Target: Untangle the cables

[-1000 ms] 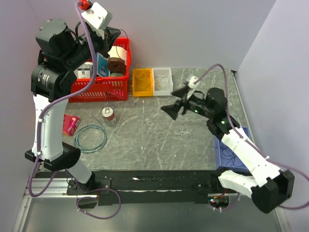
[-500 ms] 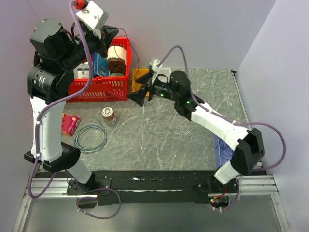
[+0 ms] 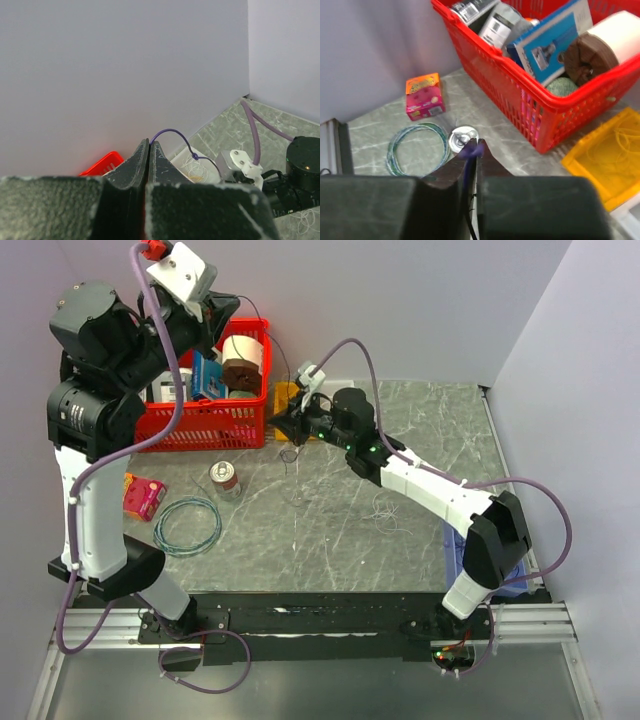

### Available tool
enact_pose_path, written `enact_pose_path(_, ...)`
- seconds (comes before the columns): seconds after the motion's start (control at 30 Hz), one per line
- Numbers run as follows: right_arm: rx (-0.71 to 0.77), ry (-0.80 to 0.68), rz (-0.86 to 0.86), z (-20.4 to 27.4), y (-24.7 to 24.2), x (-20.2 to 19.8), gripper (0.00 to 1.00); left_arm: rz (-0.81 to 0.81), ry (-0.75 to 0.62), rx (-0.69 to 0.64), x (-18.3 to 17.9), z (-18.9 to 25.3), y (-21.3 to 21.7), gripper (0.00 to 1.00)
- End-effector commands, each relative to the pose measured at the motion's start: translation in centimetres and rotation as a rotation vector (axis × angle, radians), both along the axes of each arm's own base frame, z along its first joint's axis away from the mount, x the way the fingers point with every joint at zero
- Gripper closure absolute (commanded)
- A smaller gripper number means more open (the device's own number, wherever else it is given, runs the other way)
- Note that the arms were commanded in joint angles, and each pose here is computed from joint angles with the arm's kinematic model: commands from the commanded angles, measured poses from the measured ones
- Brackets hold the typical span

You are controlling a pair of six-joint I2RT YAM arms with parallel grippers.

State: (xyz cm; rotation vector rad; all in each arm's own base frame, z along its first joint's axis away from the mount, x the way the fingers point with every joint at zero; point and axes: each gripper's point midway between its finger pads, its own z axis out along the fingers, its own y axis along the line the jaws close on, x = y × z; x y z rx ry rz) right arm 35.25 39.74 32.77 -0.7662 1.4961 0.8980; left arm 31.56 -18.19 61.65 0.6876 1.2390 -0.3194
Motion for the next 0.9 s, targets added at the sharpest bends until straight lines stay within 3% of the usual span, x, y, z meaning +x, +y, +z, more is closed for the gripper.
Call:
enact_pose_path(0.0, -0.003, -0.014, -0.09, 0.7, -2.2, 0.4, 1.0, 0.107, -0.036, -0.014, -0.1, 1.1, 2.1, 0.99)
enact_pose_path(0.07, -0.041, 0.01, -0.14, 0.4, -4.3, 0.2, 1.0, 0.158, -0.02, 0.004, 0.9, 0.2, 2.7, 0.99)
enact_pose_path(0.17, -0.073, 0.033, -0.289, 1.4, -9.3, 0.9, 1.0, 0.166, 0.104, 0.098, 3.4, -5.4, 2.2, 0.99)
enact_pose_path(0.2, -0.087, 0.058, -0.323, 1.3, -10.8, 0.8, 1.0, 0.138, 0.189, 0.157, 4.6, -9.3, 1.4, 0.94)
enact_pose_path(0.27, -0.036, 0.063, -0.412, 3.7, -15.2, 0.9, 1.0, 0.006, 0.27, 0.253, 4.3, -13.9, -0.6, 0.81)
enact_pose_path(0.3, -0.044, 0.082, -0.446, 3.7, -16.8, 0.7, 1.0, -0.035, 0.352, 0.29, 4.7, -17.6, -1.5, 0.61)
enact_pose_path(0.37, -0.027, 0.049, -0.556, 6.3, -20.7, 0.3, 1.0, -0.107, 0.408, 0.289, 4.6, -20.2, -2.8, 0.45)
enact_pose_path(0.4, -0.063, 0.071, -0.605, 6.0, -22.2, 0.0, 1.0, -0.131, 0.467, 0.298, 4.8, -22.8, -3.3, 0.29)
enact_pose_path(0.5, -0.095, 0.09, -0.776, 7.3, -27.3, -1.4, 1.0, -0.179, 0.539, 0.296, 5.1, -26.5, -4.4, 0.16)
enact_pose_path(0.6, -0.089, 0.138, -0.98, 7.5, -33.0, -2.8, 1.0, -0.225, 0.598, 0.297, 5.0, -29.6, -5.4, 0.08)
enact_pose_path(0.77, -0.026, 0.187, -1.233, 6.3, -40.4, -6.3, 1.0, -0.284, 0.673, 0.289, 4.3, -33.5, -6.6, 0.05)
enact_pose_path(0.87, -0.069, 0.2, -1.447, 3.9, -45.1, -8.2, 1.0, -0.324, 0.704, 0.276, 3.7, -35.3, -7.5, 0.03)
